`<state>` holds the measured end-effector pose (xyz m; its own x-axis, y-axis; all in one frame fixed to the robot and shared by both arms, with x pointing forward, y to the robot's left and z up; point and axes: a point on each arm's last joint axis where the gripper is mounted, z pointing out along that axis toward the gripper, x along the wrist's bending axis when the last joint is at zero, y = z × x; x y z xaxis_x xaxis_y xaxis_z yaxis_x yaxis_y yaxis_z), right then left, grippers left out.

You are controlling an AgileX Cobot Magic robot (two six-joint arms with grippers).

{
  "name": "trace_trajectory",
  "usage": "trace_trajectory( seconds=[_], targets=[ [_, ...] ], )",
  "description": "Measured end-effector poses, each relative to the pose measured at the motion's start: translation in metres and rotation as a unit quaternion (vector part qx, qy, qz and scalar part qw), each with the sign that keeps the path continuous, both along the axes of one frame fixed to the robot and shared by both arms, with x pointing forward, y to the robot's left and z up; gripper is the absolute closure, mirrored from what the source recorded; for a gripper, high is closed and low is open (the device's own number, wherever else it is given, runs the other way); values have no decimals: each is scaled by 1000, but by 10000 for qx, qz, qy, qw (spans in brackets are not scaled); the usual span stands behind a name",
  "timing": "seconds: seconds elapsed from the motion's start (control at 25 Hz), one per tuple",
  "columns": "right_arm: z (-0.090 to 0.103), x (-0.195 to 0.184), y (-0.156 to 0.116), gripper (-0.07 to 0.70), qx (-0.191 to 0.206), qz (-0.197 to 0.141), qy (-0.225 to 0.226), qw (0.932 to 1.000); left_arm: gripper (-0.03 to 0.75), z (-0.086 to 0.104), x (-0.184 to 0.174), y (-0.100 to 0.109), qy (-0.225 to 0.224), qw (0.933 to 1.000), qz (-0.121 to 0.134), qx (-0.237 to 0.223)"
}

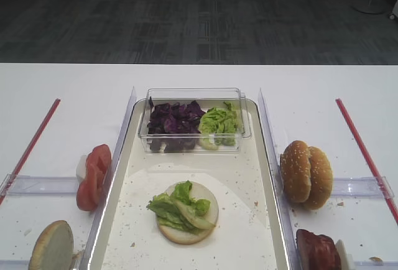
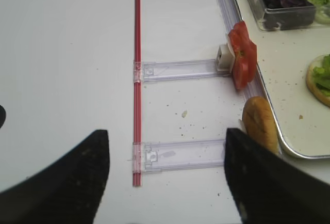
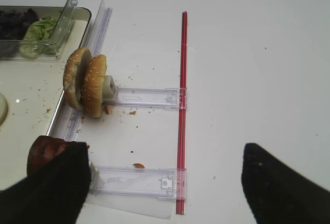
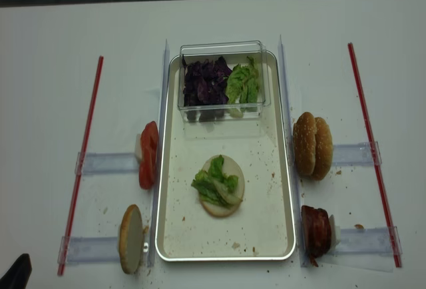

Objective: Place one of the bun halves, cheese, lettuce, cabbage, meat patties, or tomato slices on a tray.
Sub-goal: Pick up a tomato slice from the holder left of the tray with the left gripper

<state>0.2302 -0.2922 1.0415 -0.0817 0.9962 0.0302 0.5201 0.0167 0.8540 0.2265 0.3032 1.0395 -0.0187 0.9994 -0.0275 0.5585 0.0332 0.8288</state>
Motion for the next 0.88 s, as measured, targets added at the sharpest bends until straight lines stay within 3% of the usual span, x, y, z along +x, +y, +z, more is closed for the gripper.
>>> trace_trajectory(
  seconds=[0.68, 0.88],
  targets=[
    [0, 0, 0, 16, 0, 0, 0, 10000, 277, 0, 0, -1, 12, 10000, -23, -17],
    [0, 0, 0, 16, 0, 0, 0, 10000, 277, 9, 19, -2, 284, 9995, -97, -47]
  ],
)
